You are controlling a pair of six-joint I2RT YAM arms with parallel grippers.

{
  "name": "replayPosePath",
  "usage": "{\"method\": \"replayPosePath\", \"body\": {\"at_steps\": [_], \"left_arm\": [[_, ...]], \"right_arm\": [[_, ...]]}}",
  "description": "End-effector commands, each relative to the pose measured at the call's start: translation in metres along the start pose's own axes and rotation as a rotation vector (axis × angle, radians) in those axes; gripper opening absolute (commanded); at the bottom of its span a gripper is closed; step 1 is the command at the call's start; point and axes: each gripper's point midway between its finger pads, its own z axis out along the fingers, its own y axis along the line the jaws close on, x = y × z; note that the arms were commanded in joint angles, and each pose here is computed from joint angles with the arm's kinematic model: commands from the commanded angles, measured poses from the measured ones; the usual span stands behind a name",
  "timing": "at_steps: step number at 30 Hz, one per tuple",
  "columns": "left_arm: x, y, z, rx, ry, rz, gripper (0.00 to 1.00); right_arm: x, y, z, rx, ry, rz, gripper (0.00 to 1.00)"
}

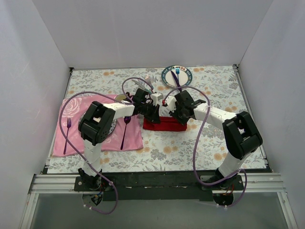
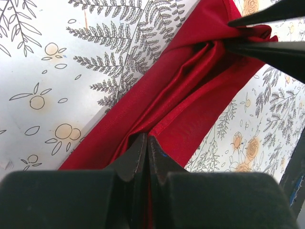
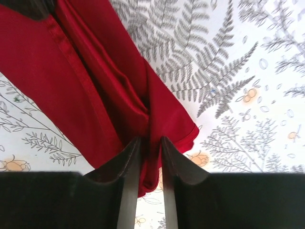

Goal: Fold the napkin into a case and place the utensils inside

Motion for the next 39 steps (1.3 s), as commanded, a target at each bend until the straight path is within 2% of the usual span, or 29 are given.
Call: {"method": "replayPosePath", "body": {"at_steps": [1, 6, 12, 15, 16, 19, 21, 23, 31, 36, 39], "left_arm": [[0.032, 0.021, 0.007, -0.065, 0.102, -0.055, 0.0], [0.037, 0.025, 0.011, -0.07, 0.12, -0.068, 0.0], [0.04, 0.028, 0.011, -0.058, 0.127, -0.102, 0.0], [0.04, 0.03, 0.011, -0.053, 0.13, -0.115, 0.0], [0.04, 0.03, 0.012, -0.054, 0.132, -0.117, 0.0], [0.04, 0.03, 0.012, -0.051, 0.132, -0.113, 0.0], [0.039, 0.029, 0.012, -0.046, 0.131, -0.109, 0.0], [0.039, 0.029, 0.01, -0.047, 0.131, -0.105, 0.0], [0.038, 0.028, 0.01, -0.04, 0.127, -0.096, 0.0], [0.038, 0.028, 0.01, -0.035, 0.129, -0.091, 0.0], [0.038, 0.027, 0.01, -0.033, 0.129, -0.088, 0.0]], "right_arm": [[-0.025, -0.007, -0.017, -0.024, -0.046, 0.047, 0.39], [-0.032, -0.012, -0.031, -0.044, -0.083, 0.048, 0.48], [-0.031, 0.011, -0.045, -0.193, -0.162, -0.055, 0.55], [-0.027, 0.016, -0.046, -0.218, -0.182, -0.126, 0.45], [-0.029, 0.02, -0.048, -0.24, -0.202, -0.151, 0.39], [-0.028, 0.033, -0.051, -0.302, -0.241, -0.228, 0.32], [-0.027, 0.036, -0.048, -0.33, -0.239, -0.248, 0.33], [-0.023, 0.038, -0.04, -0.354, -0.195, -0.238, 0.38], [-0.029, 0.022, -0.021, -0.313, -0.135, -0.224, 0.47], [-0.026, 0.018, -0.018, -0.296, -0.119, -0.23, 0.48], [-0.023, 0.018, -0.016, -0.299, -0.103, -0.236, 0.44]]}}
